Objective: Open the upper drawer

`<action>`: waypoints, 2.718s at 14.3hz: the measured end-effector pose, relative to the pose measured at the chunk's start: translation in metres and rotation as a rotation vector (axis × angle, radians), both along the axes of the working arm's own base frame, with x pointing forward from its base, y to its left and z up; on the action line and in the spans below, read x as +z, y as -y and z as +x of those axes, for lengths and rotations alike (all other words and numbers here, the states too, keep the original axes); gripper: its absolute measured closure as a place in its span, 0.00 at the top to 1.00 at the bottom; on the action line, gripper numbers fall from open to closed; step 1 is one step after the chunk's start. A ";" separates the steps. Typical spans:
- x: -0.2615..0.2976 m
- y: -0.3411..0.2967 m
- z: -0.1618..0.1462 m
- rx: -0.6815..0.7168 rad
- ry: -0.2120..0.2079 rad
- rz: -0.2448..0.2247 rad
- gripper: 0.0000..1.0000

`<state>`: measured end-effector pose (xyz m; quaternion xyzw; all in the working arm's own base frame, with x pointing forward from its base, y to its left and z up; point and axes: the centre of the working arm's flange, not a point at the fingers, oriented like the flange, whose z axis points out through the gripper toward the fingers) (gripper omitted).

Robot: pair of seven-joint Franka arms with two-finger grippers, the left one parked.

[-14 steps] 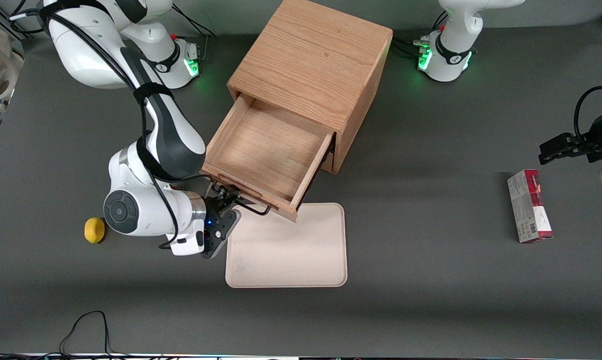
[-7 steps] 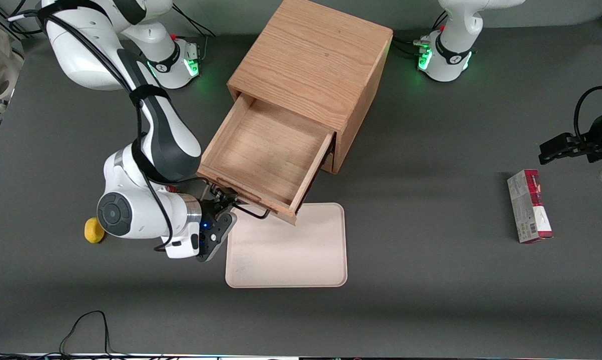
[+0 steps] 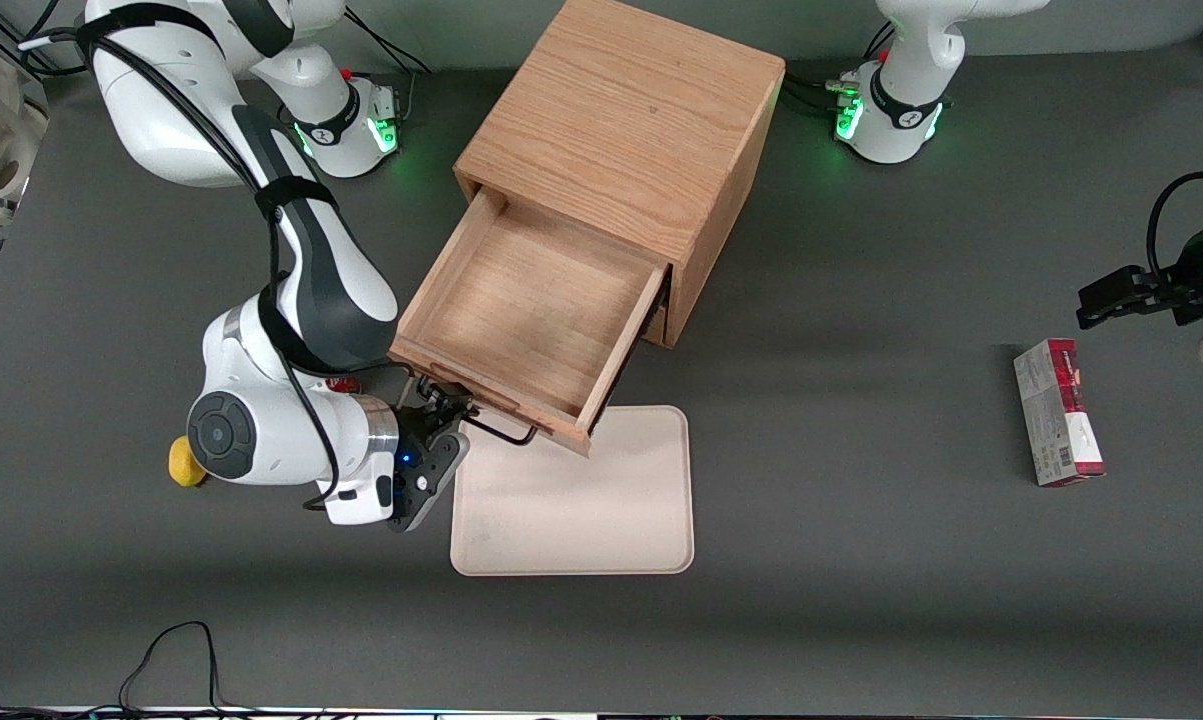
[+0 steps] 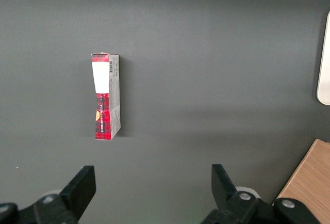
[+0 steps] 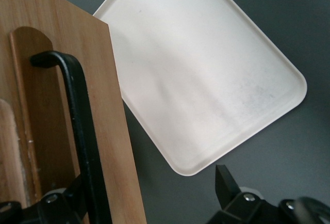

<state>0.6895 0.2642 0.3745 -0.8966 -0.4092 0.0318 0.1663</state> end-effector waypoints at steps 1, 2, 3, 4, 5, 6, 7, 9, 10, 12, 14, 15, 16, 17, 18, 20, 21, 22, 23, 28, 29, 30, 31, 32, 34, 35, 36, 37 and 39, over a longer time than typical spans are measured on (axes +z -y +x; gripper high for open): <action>0.000 0.002 0.001 -0.003 0.002 0.001 1.00; 0.000 0.003 0.002 -0.005 0.003 0.001 1.00; 0.000 0.003 0.002 -0.006 0.003 0.001 1.00; 0.000 0.004 0.003 -0.007 0.004 0.002 1.00; 0.001 0.005 0.004 -0.009 0.005 0.002 1.00; 0.001 0.007 0.005 -0.012 0.007 0.003 1.00; 0.002 0.009 0.006 -0.015 0.009 0.004 1.00; 0.004 0.014 0.009 -0.022 0.012 0.006 1.00; 0.003 0.015 0.009 -0.024 0.009 0.006 1.00; 0.002 0.016 0.010 -0.025 0.008 0.006 1.00; 0.001 0.015 0.010 -0.025 0.008 0.007 1.00; 0.000 0.016 0.011 -0.025 0.008 0.007 1.00; 0.000 0.016 0.011 -0.025 0.008 0.007 1.00; 0.000 0.016 0.011 -0.026 0.008 0.007 1.00; 0.000 0.016 0.011 -0.025 0.008 0.007 1.00; 0.003 0.014 0.011 -0.023 0.012 0.011 1.00; 0.006 0.014 0.012 -0.022 0.016 0.013 1.00; 0.010 0.014 0.013 -0.024 0.025 0.016 1.00; 0.015 0.014 0.015 -0.025 0.034 0.019 1.00; 0.033 0.015 0.014 -0.012 0.029 0.021 1.00; 0.035 0.015 0.013 -0.007 0.019 0.019 1.00; 0.037 0.016 0.011 0.000 0.004 0.015 1.00; 0.039 0.017 0.009 0.006 -0.012 0.010 1.00; 0.041 0.019 0.007 0.012 -0.031 0.003 1.00; 0.050 0.026 0.004 0.020 -0.055 -0.012 1.00; 0.059 0.032 0.003 0.020 -0.052 -0.027 1.00; 0.072 0.039 0.001 0.019 -0.041 -0.050 1.00; 0.087 0.047 -0.001 0.017 -0.028 -0.072 1.00; 0.119 0.063 -0.012 0.014 -0.031 -0.111 1.00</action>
